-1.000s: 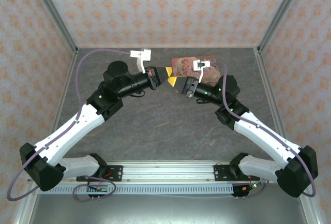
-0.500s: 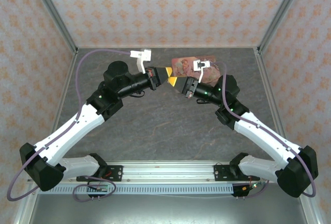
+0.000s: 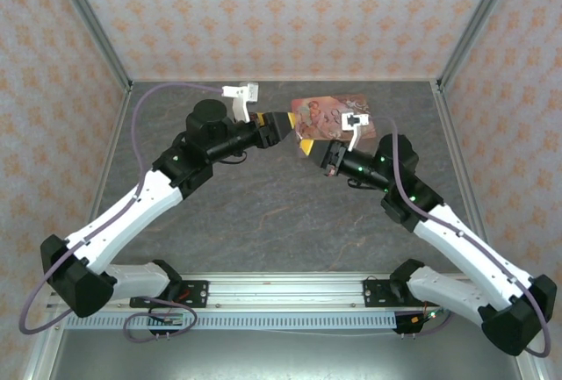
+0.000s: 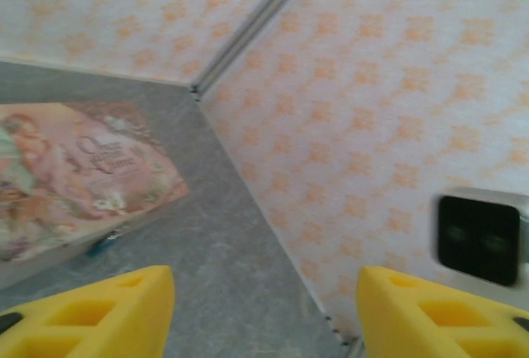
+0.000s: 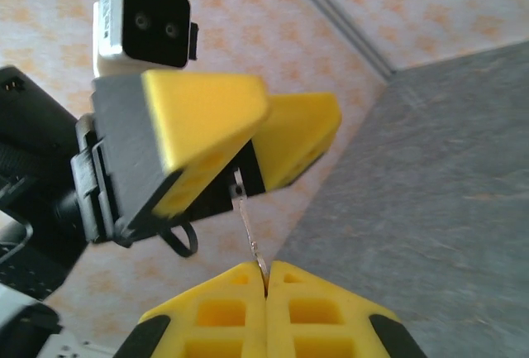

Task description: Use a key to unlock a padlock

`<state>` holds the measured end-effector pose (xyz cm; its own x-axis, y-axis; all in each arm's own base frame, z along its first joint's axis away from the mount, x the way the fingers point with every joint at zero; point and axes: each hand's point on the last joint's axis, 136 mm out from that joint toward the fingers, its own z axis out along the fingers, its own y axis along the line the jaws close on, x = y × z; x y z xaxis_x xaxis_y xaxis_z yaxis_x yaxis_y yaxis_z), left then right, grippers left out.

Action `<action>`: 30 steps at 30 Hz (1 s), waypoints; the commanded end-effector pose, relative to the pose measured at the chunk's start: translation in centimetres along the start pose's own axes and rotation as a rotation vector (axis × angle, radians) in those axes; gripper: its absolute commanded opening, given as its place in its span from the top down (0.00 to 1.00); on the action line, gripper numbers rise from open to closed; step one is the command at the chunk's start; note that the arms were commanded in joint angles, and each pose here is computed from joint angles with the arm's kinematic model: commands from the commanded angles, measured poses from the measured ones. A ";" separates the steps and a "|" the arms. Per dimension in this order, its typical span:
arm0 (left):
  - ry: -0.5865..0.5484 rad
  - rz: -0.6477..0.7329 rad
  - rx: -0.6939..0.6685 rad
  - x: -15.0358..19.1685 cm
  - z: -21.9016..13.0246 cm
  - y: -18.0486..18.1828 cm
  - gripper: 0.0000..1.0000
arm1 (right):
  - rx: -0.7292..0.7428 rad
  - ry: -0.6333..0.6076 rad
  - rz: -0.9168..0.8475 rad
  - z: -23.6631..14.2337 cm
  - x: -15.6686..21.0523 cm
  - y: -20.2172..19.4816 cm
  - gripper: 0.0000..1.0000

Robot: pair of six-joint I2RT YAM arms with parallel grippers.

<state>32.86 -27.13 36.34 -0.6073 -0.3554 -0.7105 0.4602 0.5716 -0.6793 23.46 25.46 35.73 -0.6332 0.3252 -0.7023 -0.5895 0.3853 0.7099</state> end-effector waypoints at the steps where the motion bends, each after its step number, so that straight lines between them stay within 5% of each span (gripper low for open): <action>1: 0.021 -0.038 -0.131 0.4 1.7 3.7 0.33 | 0.185 0.016 -0.061 -1.8 0.6 -2.7 1.00; 18: 0.257 -0.149 -0.489 7.5 14.3 18.2 0.13 | 0.342 -0.014 -0.089 -7.4 1.8 -4.0 1.00; 30: 0.287 -0.193 -0.627 10.1 16.0 23.7 0.12 | 0.361 -0.026 -0.101 -8.2 1.8 -4.1 1.00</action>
<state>46.91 -30.29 9.26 -0.8543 -0.2935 -0.4289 -0.0371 0.8576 -0.5130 20.54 17.91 31.78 -0.5870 0.2903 -0.7558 -0.4328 0.6764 0.5959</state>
